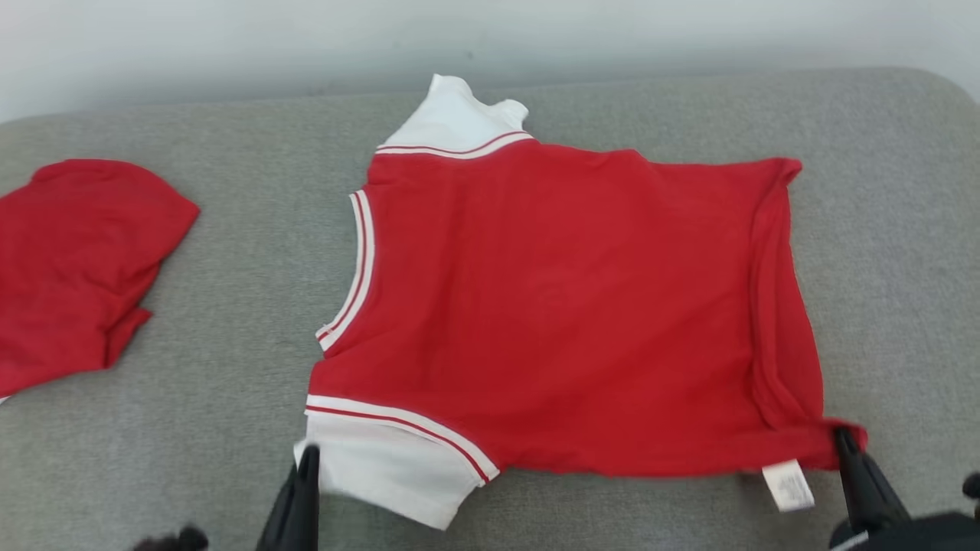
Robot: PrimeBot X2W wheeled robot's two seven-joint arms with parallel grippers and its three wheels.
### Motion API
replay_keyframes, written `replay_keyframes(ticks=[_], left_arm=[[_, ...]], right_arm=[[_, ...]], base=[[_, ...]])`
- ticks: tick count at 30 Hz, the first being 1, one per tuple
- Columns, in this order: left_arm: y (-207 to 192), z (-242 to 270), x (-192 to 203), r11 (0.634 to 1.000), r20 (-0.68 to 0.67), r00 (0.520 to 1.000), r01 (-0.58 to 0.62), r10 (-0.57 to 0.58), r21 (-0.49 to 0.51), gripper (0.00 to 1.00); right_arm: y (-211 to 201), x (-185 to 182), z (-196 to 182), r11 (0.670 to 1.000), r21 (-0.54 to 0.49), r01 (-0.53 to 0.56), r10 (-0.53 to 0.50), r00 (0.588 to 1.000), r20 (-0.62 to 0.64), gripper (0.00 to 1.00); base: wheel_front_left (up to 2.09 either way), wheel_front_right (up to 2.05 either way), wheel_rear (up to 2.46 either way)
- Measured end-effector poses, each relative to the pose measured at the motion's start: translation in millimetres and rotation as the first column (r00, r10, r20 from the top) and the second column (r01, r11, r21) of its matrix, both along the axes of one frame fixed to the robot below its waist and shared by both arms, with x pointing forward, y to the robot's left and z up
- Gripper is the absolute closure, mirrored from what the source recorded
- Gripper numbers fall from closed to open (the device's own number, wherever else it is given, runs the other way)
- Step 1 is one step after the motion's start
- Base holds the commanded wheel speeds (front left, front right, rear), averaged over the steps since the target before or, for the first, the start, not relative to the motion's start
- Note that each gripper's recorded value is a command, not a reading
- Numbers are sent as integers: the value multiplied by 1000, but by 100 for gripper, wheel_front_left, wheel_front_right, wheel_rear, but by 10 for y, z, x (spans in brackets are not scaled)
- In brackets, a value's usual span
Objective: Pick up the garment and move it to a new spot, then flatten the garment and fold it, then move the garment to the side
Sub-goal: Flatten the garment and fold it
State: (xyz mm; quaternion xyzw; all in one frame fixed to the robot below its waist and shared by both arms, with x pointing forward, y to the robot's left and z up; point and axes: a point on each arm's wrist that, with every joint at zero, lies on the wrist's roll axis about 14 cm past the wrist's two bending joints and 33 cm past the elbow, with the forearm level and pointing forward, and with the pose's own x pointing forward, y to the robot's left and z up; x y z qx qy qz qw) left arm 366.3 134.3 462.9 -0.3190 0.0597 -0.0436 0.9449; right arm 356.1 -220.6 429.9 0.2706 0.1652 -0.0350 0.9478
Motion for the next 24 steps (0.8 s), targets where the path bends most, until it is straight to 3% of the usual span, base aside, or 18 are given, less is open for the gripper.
replay_keyframes(ticks=[7, 18, 19, 20, 21, 22, 24], left_arm=[[-233, 201, 550, 982, 74, 983, 158, -165, 100, 100], [-369, 154, 1233, 960, 62, 971, 215, -229, 179, 100], [-374, 89, 1257, 957, 42, 972, 220, -232, 188, 100], [-372, 55, 1283, 957, 35, 972, 220, -231, 191, 100], [-366, 24, 1303, 955, 27, 973, 219, -229, 198, 56], [-352, 19, 1321, 952, 32, 974, 213, -225, 217, 0], [-313, 54, 1344, 951, 57, 976, 192, -212, 243, 0]], right_arm=[[-27, 293, 110, 1000, 25, 3, -3, 1000, 30, 100], [-127, 700, 116, 1000, 9, 12, -12, 1000, 19, 100], [-119, 722, 92, 1000, 10, 9, -9, 1000, 11, 64], [-111, 743, 83, 1000, 6, 8, -8, 1000, 12, 0], [-101, 762, 78, 1000, -12, -1, 1, 1000, 14, 0], [-104, 777, 82, 999, -32, -6, 6, 1000, 21, 0], [-122, 791, 103, 999, -44, 2, 0, 999, 41, 0]], base=[[0, 0, 0], [0, 0, 0], [0, 0, 0], [0, 0, 0], [0, 0, 0], [0, 0, 0], [0, 0, 0]])
